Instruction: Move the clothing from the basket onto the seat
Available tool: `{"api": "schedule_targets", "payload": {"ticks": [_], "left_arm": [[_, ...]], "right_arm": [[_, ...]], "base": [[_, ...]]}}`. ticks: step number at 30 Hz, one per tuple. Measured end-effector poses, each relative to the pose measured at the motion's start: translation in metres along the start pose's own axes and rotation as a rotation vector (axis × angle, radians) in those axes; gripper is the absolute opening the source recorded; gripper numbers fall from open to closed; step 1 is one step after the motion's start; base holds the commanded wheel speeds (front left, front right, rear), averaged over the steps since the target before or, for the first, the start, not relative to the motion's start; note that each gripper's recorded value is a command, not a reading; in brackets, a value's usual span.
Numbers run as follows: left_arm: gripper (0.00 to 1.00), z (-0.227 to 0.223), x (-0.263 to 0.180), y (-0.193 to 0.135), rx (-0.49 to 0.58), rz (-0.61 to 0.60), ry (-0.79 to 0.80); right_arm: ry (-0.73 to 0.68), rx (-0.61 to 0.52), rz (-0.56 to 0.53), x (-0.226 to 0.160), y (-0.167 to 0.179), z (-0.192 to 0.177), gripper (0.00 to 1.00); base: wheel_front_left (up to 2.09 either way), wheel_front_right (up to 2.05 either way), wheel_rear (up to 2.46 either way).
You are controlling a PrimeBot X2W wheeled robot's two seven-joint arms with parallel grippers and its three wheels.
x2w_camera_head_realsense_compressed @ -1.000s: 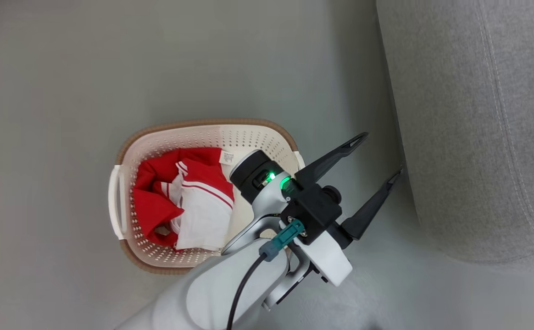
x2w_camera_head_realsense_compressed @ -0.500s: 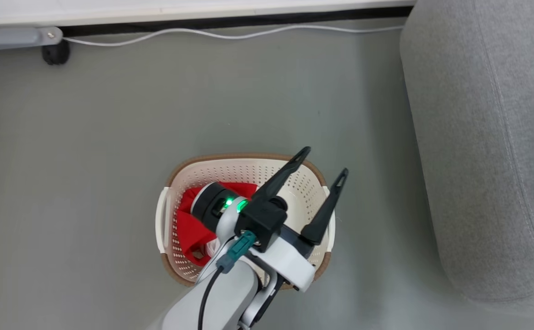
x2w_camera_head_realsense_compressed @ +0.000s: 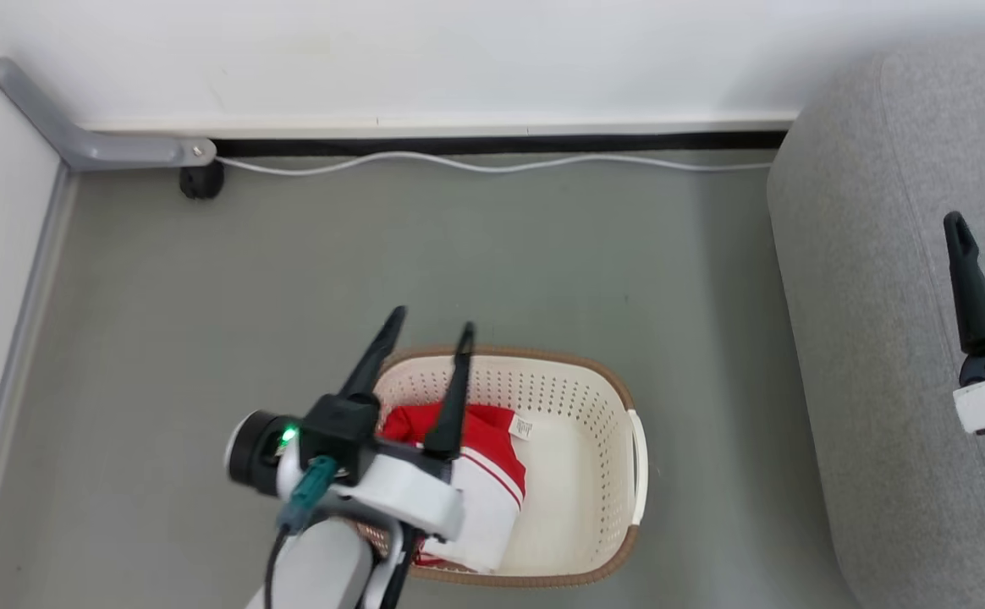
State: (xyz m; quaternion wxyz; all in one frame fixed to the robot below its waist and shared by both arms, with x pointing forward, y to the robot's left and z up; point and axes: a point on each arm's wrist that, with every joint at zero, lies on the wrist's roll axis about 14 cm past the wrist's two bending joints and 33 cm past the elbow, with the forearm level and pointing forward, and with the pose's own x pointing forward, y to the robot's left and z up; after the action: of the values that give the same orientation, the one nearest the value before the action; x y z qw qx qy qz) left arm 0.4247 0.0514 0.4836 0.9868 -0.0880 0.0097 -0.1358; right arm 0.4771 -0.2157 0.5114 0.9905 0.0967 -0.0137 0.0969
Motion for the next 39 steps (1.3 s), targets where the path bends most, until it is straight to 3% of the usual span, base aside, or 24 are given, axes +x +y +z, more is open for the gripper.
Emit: {"api": "schedule_targets", "payload": {"ticks": [10, 20, 30, 39], "left_arm": [[1.00, 0.004, -0.048, 0.068, 0.060, 0.236, 0.000], [1.00, 0.002, -0.087, 0.094, 0.091, 0.298, 0.013], [1.00, -0.005, -0.118, 0.108, 0.079, 0.345, 0.034], [1.00, -0.011, -0.123, 0.095, 0.035, 0.327, 0.043]], "right_arm": [[-0.078, 0.028, 0.019, -0.022, 0.030, 0.018, 1.00], [-0.068, 0.009, 0.016, -0.058, 0.046, 0.010, 1.00], [-0.021, 0.008, 0.000, -0.095, 0.054, -0.010, 1.00], [0.030, 0.006, 0.001, -0.105, 0.057, -0.027, 1.00]], "base": [[0.00, 0.00, 0.00], [0.00, 0.00, 0.00], [0.00, 0.00, 0.00], [0.00, 0.00, 0.00]]}}
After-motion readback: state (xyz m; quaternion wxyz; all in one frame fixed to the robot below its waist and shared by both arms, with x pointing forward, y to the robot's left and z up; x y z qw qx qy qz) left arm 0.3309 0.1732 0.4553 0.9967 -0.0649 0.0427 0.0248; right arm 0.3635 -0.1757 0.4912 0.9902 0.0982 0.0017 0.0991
